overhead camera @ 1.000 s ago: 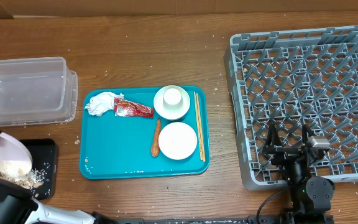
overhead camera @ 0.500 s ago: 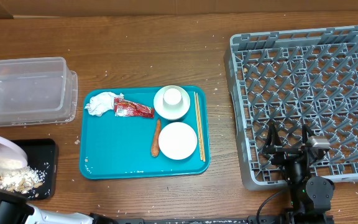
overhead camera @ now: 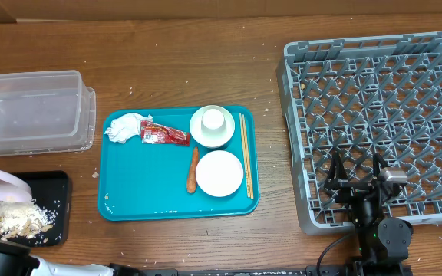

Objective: Sort waste into correct bins and load items into the dishwasher
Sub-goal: 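Tilt the plate over the black tray to dump the rice scraps, then carry the emptied plate back and set it on the teal tray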

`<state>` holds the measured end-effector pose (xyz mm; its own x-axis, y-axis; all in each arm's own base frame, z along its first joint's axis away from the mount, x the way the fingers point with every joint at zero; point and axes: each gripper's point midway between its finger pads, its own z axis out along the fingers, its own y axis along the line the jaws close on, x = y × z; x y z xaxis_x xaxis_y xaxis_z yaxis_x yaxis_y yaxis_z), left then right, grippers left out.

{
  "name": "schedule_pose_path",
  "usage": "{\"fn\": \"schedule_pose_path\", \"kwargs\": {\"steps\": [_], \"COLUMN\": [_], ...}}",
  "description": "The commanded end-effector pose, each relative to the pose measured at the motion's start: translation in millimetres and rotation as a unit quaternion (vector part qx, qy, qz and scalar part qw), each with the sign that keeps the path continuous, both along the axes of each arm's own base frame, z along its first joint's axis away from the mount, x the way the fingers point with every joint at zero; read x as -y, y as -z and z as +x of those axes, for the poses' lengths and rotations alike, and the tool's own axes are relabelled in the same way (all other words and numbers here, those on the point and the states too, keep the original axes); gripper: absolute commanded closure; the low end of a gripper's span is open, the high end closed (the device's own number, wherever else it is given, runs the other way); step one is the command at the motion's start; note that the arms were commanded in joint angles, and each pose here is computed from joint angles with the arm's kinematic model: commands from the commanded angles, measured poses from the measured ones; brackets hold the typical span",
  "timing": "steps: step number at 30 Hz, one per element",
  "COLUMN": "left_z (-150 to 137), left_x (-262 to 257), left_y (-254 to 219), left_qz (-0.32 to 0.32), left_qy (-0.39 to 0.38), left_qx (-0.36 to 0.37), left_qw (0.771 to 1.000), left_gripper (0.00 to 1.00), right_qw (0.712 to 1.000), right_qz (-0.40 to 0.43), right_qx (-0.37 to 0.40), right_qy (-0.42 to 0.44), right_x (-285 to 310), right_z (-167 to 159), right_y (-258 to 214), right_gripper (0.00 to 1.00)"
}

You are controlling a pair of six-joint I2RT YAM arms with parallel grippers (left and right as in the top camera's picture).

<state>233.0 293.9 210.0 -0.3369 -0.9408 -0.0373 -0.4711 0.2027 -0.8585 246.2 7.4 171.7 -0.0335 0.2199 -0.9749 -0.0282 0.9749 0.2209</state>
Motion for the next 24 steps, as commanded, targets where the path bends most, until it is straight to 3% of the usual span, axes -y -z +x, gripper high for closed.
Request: {"fn": "schedule_pose_path", "kwargs": {"steps": [1, 7, 9, 11, 12, 20, 24], "left_z": [2.8, 2.4, 0.9, -6.5, -10.0, -10.1, -23.5], "left_x": [-0.3, 11.5, 19.6, 19.4, 19.9, 48.5, 73.3], "left_y": [-10.6, -17.4, -20.4, -6.8, -1.9, -30.5, -43.2], "left_qz": [0.031, -0.016, 0.012, 0.03, 0.005, 0.018, 0.064], "left_qy": [0.014, 0.008, 0.037, 0.052, 0.038, 0.052, 0.04], "left_qx": [0.04, 0.045, 0.061, 0.021, -0.005, -0.014, -0.112], "left_qw": [0.999, 0.999, 0.997, 0.998, 0.999, 0.998, 0.991], "left_gripper": [0.96, 0.96, 0.96, 0.96, 0.96, 0.96, 0.96], "right_qw": [1.0, 1.0, 1.0, 1.0, 1.0, 1.0, 1.0], "right_qz": [-0.002, -0.002, -0.002, -0.002, -0.002, -0.002, -0.002], "right_qx": [0.001, 0.001, 0.001, 0.001, 0.001, 0.001, 0.001], "right_qy": [0.004, 0.004, 0.004, 0.004, 0.004, 0.004, 0.004], "right_x": [1.8, 1.8, 1.8, 1.8, 1.8, 1.8, 1.8], "right_z": [0.2, 0.2, 0.2, 0.2, 0.2, 0.2, 0.2], "right_y": [2.0, 2.0, 2.0, 2.0, 2.0, 2.0, 2.0], "right_gripper": [0.0, 0.0, 0.0, 0.0, 0.0, 0.0, 0.0]}}
